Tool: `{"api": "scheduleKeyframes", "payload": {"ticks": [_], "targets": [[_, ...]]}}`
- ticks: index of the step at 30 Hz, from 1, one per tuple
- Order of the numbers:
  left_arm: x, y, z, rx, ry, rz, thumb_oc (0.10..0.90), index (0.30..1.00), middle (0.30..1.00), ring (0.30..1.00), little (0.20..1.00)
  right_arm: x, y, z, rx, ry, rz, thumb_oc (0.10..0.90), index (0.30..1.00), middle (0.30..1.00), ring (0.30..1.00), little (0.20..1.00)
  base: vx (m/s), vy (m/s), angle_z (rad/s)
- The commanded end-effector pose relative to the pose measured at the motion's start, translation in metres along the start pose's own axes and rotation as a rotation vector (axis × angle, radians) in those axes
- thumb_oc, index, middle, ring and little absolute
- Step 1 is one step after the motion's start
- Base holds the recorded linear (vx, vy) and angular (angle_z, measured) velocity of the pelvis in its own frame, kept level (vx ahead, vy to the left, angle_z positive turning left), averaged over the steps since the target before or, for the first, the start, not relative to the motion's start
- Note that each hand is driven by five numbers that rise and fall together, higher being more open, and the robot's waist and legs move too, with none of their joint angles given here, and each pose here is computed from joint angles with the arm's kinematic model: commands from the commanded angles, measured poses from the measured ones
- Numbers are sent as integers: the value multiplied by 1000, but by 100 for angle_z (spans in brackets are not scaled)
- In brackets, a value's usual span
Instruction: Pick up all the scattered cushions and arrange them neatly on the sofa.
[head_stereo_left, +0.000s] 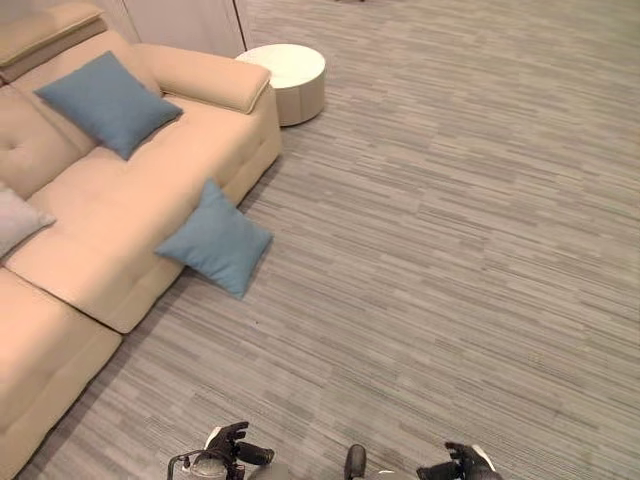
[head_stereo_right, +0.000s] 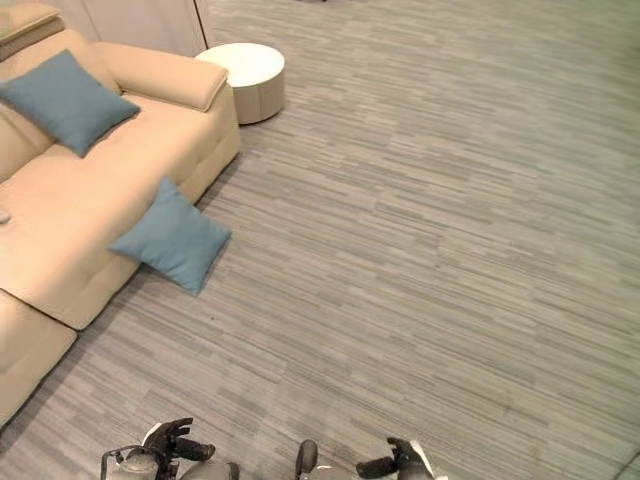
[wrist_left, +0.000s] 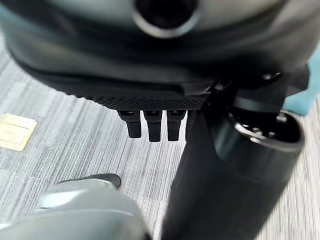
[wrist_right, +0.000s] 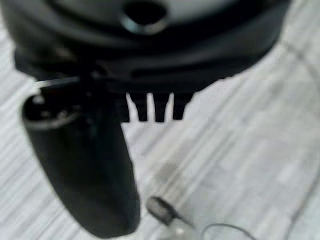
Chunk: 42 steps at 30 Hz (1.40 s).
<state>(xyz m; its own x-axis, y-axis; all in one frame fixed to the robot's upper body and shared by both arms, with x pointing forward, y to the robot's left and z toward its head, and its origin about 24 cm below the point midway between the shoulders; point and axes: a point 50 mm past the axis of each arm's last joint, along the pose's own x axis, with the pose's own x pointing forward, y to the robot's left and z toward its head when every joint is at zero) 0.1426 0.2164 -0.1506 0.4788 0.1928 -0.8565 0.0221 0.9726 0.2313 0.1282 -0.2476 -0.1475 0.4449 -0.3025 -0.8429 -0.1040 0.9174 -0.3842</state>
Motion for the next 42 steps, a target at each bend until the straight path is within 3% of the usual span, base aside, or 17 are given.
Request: {"api": "scheduleKeyframes", "payload": {"ticks": [1, 11, 21, 42], "targets": [[0, -1, 6, 77, -37, -12, 800, 900, 900, 900, 900, -1, -15, -11, 23, 8, -60, 800, 900, 900, 900, 900, 355, -32, 88], [-4, 8, -23, 55, 51, 15, 800, 900, 900, 900, 900, -3, -10, -16, -12, 13, -43, 800, 900, 900, 900, 900, 348, 83, 18], [-2, 22, -7, 64, 0, 42, 800, 900, 900, 900, 900, -2, 2, -1, -41, -33, 8, 800, 900, 900, 900, 900, 282, 171, -14], [-1, 10, -3, 102, -20, 7, 800, 900, 900, 900, 900, -3, -9, -5, -10, -45, -11, 800, 900, 900, 900, 900, 310, -67, 62]]}}
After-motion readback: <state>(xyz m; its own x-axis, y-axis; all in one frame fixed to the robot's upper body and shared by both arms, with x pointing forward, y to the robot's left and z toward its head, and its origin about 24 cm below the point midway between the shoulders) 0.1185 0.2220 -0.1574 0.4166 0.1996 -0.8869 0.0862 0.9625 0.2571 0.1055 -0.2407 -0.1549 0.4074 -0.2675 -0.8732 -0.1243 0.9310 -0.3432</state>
